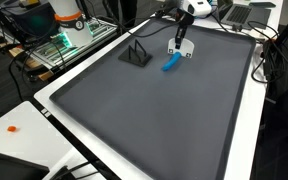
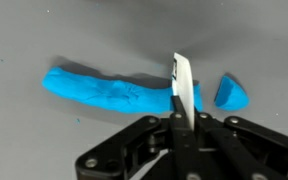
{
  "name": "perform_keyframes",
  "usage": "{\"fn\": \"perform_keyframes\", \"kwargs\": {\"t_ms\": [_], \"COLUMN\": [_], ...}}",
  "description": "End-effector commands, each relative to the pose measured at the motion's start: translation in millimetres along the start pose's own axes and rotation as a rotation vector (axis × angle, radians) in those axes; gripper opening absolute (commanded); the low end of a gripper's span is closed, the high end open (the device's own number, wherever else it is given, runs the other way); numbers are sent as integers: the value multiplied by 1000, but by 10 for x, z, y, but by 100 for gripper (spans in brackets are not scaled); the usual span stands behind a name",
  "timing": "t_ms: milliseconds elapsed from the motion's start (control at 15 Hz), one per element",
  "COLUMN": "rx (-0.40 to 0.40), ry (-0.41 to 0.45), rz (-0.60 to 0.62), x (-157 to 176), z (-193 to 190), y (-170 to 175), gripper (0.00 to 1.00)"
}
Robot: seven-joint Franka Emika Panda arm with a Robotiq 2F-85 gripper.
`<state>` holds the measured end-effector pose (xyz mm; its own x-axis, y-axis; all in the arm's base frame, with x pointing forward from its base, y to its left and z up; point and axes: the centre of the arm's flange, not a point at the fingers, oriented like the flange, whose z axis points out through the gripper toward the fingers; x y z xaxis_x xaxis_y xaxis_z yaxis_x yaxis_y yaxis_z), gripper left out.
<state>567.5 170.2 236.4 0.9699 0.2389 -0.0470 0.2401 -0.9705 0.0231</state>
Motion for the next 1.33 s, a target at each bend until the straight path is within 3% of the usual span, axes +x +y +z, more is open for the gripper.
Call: {"fn": "perform_keyframes", "kwargs": {"t_ms": [0,267,1267], "rx": [13,51,51], "ry": [-26,-49,-38], "rz": [-14,26,56], "x": [-71,-86,-114], "z": [308,285,44], "y": [-30,-75,-61], "gripper": [1,1,1]}}
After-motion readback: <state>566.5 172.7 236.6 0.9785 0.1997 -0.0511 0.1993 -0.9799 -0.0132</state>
